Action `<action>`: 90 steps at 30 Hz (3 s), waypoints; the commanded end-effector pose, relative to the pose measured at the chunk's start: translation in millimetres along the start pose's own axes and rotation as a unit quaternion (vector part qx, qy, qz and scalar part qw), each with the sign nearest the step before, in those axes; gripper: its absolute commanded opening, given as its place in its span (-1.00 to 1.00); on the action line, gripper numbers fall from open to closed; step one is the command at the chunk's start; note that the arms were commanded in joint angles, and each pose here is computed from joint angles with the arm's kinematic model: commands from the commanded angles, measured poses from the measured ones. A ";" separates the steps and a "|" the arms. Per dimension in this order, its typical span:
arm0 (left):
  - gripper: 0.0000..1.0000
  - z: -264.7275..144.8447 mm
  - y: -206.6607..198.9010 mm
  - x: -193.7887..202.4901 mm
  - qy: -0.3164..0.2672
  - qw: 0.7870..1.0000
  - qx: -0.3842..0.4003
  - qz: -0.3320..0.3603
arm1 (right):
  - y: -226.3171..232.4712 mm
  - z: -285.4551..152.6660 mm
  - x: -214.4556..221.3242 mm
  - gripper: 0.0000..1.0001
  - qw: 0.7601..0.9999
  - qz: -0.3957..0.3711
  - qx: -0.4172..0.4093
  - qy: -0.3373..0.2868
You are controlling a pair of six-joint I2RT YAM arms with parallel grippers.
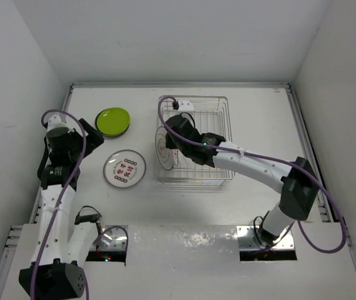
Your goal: Unload the plates from the dish rack
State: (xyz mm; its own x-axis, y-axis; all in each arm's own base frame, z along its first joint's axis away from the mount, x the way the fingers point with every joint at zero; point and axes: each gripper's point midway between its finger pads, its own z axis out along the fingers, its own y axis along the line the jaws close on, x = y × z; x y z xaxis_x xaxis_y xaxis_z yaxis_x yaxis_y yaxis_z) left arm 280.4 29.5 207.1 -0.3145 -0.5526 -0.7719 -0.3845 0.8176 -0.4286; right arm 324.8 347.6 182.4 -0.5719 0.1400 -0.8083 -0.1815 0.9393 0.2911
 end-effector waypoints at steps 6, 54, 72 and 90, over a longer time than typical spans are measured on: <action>1.00 -55.6 -78.7 -58.9 -0.032 0.988 0.145 -0.035 | 31.1 -92.9 -117.1 -1.00 0.987 -0.032 -0.102 -0.117; -1.00 -12.5 -11.3 11.4 -0.004 0.982 0.016 -0.186 | 137.1 -197.0 -79.5 0.98 0.823 -0.495 -0.088 -0.263; 0.08 55.3 41.5 84.2 0.042 0.980 -0.064 -0.183 | 34.4 -122.7 -65.1 0.98 0.957 -0.266 -0.104 -0.056; 0.89 6.4 -12.6 -3.1 0.036 0.999 0.008 -0.003 | 38.1 2.0 -5.7 0.98 0.997 -0.054 -0.028 0.043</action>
State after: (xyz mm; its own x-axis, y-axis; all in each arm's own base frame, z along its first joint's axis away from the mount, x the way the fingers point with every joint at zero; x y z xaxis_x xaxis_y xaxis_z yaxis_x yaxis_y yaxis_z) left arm 293.2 18.1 168.1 -0.3729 -0.6884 -0.6221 -0.4727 0.7179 -0.5110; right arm 307.7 368.2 164.8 -0.6452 -0.1432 -0.7504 -0.3556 0.9257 0.1291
